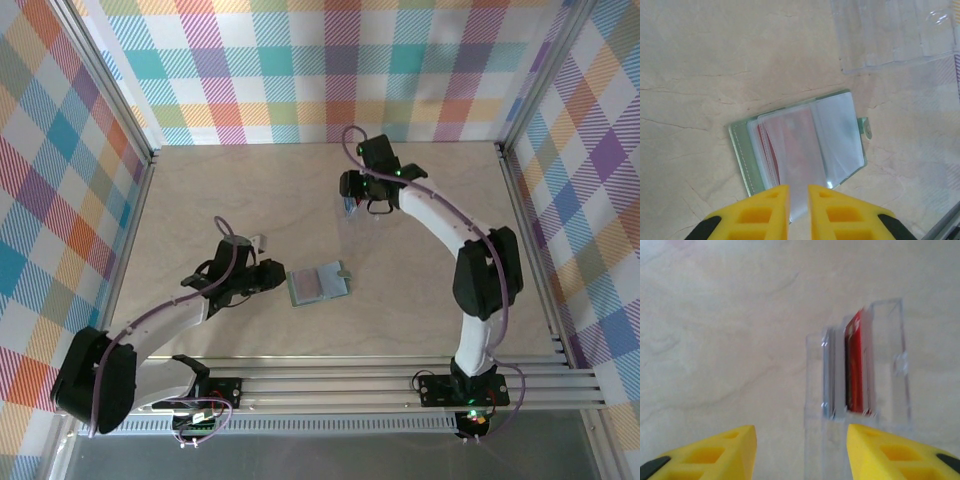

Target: Put the credit cards into the card holder

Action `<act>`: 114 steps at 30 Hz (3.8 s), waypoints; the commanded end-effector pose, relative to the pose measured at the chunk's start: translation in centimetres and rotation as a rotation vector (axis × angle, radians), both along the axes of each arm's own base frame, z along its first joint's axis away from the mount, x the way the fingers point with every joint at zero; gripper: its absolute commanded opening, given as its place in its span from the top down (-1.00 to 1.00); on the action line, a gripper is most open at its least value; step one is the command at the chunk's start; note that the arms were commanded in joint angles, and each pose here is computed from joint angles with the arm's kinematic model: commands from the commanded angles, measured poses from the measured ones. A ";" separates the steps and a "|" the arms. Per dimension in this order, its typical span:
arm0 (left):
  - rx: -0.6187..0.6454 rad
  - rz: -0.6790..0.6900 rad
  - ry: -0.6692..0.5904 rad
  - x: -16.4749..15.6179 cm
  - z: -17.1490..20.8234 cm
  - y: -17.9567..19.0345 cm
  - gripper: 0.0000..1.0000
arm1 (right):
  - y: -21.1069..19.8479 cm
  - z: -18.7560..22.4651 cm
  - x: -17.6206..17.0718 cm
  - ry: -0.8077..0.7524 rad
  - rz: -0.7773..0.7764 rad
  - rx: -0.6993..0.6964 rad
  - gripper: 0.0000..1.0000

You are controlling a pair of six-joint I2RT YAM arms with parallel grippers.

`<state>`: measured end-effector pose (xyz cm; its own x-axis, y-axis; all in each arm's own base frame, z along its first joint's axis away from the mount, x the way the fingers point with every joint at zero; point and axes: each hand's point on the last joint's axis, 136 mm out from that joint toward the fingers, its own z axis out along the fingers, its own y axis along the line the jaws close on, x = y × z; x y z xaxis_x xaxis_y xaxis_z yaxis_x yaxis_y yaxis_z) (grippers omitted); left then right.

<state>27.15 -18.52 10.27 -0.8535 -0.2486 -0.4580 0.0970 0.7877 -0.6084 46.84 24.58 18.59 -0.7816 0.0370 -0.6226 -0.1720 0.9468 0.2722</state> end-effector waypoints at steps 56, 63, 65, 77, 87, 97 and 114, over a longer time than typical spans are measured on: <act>-0.016 0.055 -0.167 0.1 1.9 1.6 0.30 | 0.6 -7.6 3.8 0.321 0.215 -0.038 0.05; -0.014 0.057 -0.166 0.1 1.9 1.6 0.30 | 0.8 -5.0 3.7 0.299 0.225 0.085 0.11; -0.013 0.058 -0.167 0.1 1.9 1.7 0.30 | 0.7 -4.3 3.8 0.291 0.223 0.105 0.11; -0.010 0.059 -0.161 0.1 1.7 1.7 0.30 | 0.3 -3.8 4.1 0.289 0.216 0.139 0.16; -0.002 0.063 -0.155 0.2 1.5 1.7 0.30 | 0.4 -5.8 3.4 0.339 0.238 0.067 0.10; -0.002 0.065 -0.153 0.2 1.5 1.8 0.31 | 1.1 -7.0 2.9 0.341 0.266 -0.049 0.08; 0.003 0.069 -0.152 0.2 1.5 1.9 0.31 | 1.4 -9.4 2.3 0.367 0.282 -0.172 0.05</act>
<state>27.18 -17.15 11.90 -0.7602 -0.2967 -0.5780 0.1482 0.7870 -0.5989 49.96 25.93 10.55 -0.9073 -0.2577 -0.3323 -0.3378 0.9173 0.2109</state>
